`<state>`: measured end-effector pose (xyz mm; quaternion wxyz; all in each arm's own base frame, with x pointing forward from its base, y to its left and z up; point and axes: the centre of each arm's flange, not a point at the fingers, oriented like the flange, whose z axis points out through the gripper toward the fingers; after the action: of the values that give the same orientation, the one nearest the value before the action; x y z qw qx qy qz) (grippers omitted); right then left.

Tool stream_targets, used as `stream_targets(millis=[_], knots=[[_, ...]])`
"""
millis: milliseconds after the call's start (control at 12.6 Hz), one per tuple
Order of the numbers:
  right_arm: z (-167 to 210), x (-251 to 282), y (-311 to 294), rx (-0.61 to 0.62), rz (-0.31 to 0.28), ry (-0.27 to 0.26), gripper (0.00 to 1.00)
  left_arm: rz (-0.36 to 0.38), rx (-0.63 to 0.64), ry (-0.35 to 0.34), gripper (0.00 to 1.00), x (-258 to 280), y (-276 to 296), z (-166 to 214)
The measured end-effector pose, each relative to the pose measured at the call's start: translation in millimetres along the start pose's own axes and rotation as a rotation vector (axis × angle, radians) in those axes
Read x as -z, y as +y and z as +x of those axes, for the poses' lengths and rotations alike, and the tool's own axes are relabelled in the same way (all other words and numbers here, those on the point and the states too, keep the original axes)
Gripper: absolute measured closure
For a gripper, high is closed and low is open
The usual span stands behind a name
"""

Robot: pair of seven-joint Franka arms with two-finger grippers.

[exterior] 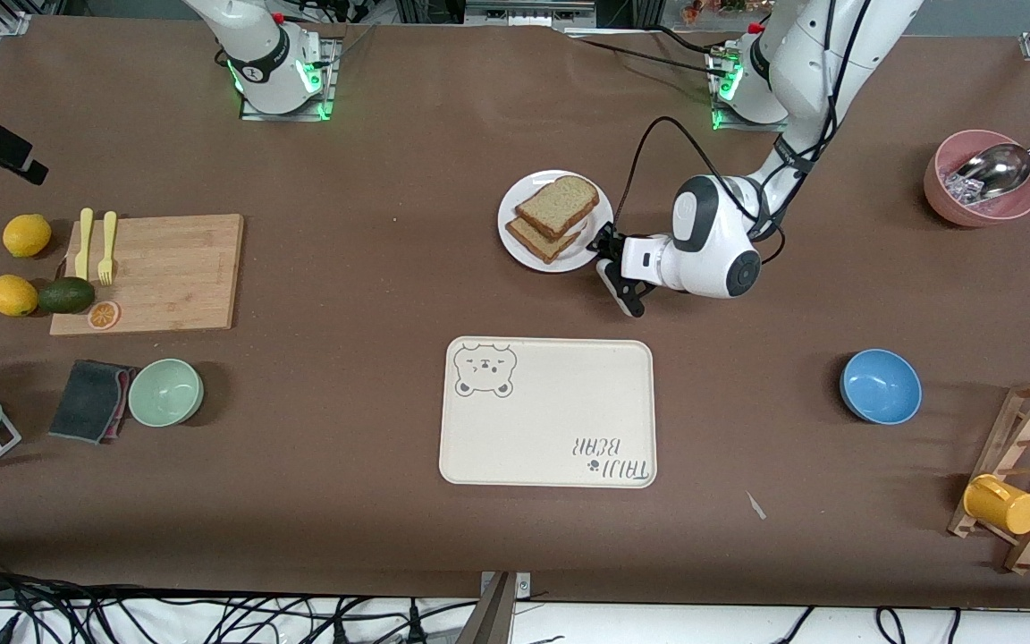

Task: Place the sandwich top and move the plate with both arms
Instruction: 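Grip the plate rim with the left gripper, then slide the plate with the left gripper onto the bear tray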

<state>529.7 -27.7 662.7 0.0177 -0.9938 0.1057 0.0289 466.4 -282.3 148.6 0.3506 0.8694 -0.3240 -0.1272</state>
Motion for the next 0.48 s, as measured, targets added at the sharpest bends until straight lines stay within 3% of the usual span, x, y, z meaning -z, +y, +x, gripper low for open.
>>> stream_targets(millis=[159,478], knots=[[-2.9,-2.4,0.7,0.0,-0.004,-0.027,0.0,-0.016,0.009,0.003,0.92,2.3,-0.8,-0.3],[-4.9,-5.0,1.1,0.008,-0.009,-0.051,0.0,-0.108,0.096,0.083,0.93,14.0,-10.4,-3.1]])
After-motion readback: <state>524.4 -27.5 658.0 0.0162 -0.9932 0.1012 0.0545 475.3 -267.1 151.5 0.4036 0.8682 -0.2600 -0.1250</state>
